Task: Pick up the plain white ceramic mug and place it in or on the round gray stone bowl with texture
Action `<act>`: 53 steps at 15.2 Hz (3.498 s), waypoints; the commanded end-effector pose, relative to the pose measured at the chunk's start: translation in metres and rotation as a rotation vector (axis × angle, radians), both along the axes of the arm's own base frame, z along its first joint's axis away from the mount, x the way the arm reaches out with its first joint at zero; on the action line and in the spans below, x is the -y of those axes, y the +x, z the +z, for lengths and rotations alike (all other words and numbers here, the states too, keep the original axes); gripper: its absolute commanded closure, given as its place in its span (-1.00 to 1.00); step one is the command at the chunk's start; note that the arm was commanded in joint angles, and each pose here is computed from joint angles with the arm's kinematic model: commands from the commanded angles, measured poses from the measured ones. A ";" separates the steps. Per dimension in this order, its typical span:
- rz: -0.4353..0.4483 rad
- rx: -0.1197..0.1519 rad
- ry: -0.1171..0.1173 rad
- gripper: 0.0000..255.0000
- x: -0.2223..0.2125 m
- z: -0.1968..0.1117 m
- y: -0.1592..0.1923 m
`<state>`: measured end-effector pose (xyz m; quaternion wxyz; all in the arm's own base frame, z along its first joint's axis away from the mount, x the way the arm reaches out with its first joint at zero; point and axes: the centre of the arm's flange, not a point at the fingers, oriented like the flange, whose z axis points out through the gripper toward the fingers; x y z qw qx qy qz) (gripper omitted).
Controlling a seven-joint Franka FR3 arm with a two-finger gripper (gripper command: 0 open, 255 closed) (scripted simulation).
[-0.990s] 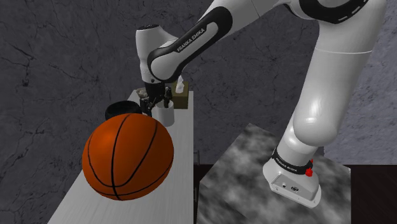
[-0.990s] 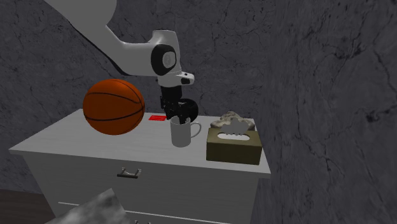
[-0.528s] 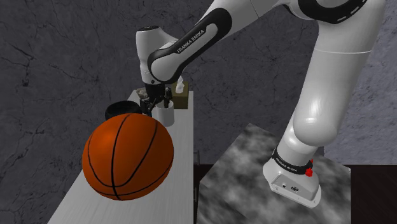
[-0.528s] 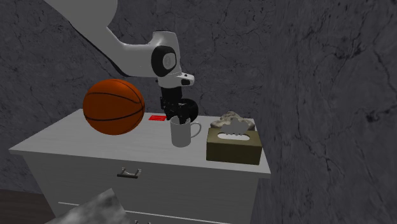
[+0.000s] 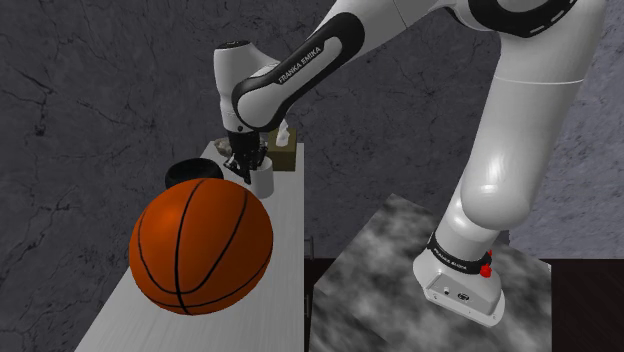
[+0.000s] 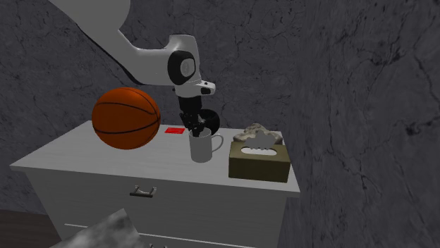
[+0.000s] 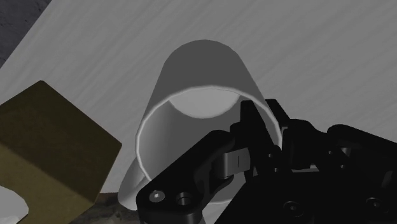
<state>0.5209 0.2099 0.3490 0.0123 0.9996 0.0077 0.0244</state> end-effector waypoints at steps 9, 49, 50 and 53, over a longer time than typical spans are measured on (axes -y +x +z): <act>0.000 0.000 0.000 1.00 0.000 0.037 0.000; 0.000 0.000 0.000 1.00 -0.117 0.196 0.133; 0.000 0.000 0.000 1.00 -0.117 0.190 0.133; 0.000 0.000 0.000 1.00 -0.117 0.174 0.133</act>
